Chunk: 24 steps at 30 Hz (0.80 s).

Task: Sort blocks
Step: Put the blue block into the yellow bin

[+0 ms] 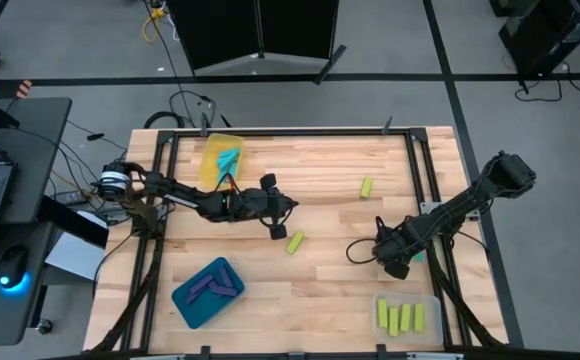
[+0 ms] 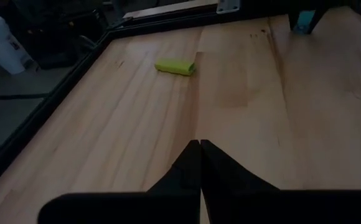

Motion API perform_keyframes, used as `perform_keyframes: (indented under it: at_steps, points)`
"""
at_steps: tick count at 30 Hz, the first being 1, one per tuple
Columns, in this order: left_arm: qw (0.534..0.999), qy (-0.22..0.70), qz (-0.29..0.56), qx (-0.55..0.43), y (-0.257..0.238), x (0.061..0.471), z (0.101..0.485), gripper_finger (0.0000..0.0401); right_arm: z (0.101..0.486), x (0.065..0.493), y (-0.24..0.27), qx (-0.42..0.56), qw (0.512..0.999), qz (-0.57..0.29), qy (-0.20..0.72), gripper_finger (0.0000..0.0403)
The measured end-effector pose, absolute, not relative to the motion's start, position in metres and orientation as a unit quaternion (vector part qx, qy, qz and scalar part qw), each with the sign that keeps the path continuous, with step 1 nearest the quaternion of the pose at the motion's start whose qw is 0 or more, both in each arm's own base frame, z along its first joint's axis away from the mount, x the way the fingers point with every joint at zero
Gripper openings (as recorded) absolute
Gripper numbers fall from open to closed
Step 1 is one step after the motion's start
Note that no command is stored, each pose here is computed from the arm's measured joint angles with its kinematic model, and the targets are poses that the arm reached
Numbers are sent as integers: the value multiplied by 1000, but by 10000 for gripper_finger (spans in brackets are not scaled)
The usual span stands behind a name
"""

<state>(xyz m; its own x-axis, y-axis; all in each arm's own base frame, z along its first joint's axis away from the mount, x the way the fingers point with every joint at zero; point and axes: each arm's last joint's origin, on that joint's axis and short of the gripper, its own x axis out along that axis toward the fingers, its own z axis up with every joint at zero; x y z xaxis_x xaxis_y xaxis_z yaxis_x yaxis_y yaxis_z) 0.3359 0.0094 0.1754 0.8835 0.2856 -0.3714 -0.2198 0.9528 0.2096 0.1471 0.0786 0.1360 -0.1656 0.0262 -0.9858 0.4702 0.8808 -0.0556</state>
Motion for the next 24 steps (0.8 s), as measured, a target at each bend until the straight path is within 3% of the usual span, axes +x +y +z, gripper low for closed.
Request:
perform_keyframes:
  at_steps: [6, 11, 19, 24]
  points:
    - [982, 154, 90, 64, 3, 330, 172, 8, 139, 152, 81, 161, 634, -159, 739, 110]
    - [995, 72, 62, 27, -1, 311, 164, 8, 157, 173, 88, 136, 703, -138, 685, 110]
    - [1000, 0, 17, -3, -4, 287, 158, 8, 186, 226, 95, 20, 890, -108, 442, 110]
    - [1000, -15, -22, -3, -11, 289, 162, 28, 211, 255, 92, -65, 951, -127, 273, 110]
